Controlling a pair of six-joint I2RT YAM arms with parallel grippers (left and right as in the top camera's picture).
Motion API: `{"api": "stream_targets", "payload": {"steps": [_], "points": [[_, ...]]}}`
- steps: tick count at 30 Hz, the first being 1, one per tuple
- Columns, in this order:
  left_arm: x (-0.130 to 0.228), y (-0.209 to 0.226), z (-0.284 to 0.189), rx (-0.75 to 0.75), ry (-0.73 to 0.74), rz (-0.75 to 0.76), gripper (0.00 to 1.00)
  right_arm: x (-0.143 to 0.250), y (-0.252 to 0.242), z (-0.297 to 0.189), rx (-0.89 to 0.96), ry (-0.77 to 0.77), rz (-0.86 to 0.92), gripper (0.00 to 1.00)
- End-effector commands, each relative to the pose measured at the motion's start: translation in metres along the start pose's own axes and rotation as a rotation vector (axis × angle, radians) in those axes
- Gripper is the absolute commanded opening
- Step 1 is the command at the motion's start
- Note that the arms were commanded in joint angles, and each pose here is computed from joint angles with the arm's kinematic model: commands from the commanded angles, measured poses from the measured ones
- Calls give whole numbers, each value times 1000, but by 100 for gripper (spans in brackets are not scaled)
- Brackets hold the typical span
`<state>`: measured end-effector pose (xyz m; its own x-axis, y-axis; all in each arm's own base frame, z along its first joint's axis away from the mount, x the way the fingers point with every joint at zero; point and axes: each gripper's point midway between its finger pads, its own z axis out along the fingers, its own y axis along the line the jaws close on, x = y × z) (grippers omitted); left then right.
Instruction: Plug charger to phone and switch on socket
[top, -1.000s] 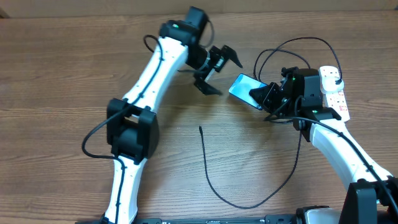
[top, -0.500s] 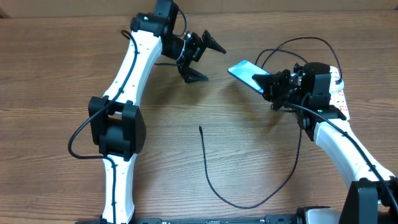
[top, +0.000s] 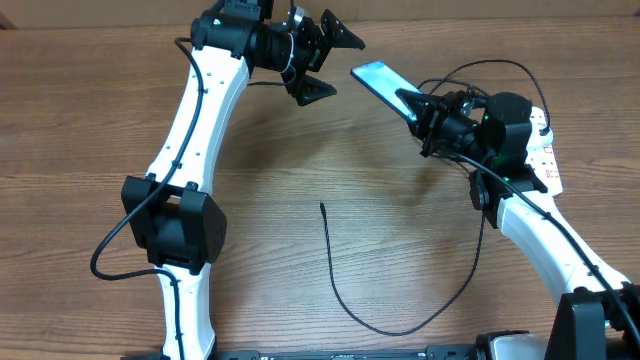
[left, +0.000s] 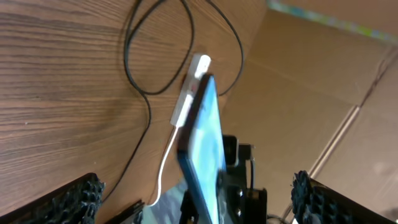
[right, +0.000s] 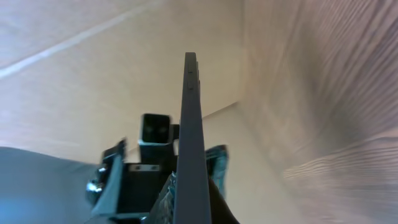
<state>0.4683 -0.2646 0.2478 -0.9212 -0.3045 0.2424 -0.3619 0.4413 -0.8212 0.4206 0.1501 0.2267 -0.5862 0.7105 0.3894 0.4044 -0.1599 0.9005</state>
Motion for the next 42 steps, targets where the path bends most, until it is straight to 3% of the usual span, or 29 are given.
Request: {"api": "stream_targets", "payload": {"steps": [1,9,14,31,42], "points": [[5,-17,0,-2,-65,-12,100,9,13,1,-28,32,113,4],[11,-38,28,-4,-154,97,100,21,18,5,-46,60,123,4],[12,-36,40,-47,-222,73,100,22,24,5,-69,67,105,4],[8,-34,41,-42,-265,-106,100,25,24,5,-71,78,101,4],[9,-34,42,-39,-263,-134,100,27,24,5,-66,86,148,4]]}}
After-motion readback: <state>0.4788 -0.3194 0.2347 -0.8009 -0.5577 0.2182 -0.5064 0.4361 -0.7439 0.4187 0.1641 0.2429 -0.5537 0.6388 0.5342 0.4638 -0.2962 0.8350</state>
